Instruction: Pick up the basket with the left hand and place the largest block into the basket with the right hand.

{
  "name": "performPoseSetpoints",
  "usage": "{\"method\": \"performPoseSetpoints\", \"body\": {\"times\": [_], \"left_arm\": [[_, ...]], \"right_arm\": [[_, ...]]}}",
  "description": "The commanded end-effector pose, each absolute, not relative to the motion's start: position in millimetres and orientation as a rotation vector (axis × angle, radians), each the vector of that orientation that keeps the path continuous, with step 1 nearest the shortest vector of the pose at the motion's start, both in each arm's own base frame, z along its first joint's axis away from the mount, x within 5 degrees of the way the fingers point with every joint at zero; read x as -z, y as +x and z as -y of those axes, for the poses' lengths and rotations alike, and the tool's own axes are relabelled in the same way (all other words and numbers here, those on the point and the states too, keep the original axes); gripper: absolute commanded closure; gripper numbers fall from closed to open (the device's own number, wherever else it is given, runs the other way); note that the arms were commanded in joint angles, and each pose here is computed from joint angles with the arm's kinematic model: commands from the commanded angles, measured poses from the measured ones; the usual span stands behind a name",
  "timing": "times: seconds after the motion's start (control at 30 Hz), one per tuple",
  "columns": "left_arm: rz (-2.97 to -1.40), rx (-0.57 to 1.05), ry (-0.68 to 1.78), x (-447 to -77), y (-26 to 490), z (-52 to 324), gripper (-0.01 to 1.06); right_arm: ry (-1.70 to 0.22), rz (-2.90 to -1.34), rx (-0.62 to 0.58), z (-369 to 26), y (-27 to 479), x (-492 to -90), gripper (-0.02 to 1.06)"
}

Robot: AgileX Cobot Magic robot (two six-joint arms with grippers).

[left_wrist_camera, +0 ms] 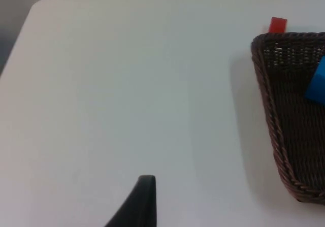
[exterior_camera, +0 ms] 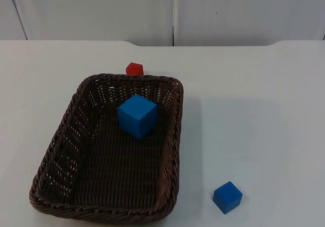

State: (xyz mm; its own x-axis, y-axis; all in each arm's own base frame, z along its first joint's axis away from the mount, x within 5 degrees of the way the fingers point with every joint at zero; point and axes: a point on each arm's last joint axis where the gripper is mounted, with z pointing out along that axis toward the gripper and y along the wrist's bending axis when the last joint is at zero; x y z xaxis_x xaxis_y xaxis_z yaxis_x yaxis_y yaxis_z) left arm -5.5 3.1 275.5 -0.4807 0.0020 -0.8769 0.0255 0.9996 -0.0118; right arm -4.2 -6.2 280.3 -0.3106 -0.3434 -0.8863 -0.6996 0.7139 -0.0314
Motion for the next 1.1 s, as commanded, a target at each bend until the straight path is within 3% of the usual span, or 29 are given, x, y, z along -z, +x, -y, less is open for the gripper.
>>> {"method": "performPoseSetpoints", "body": {"times": [0.0, 0.67, 1.07], "left_arm": [[-2.061, 0.009, -0.011, -275.4, -5.1, -3.1, 0.00], [-2.059, -0.037, -0.087, -275.4, -5.3, -2.7, 0.00], [-2.059, -0.037, -0.087, -275.4, -5.3, -2.7, 0.00]], "right_arm": [[-0.804, -1.918, -0.452, 6.1, -4.3, -279.6, -0.01], [-0.792, -1.922, -0.444, 6.0, -4.3, -279.6, -0.01], [-0.634, -1.965, -0.348, 5.2, -5.2, -279.8, -0.01]]}}
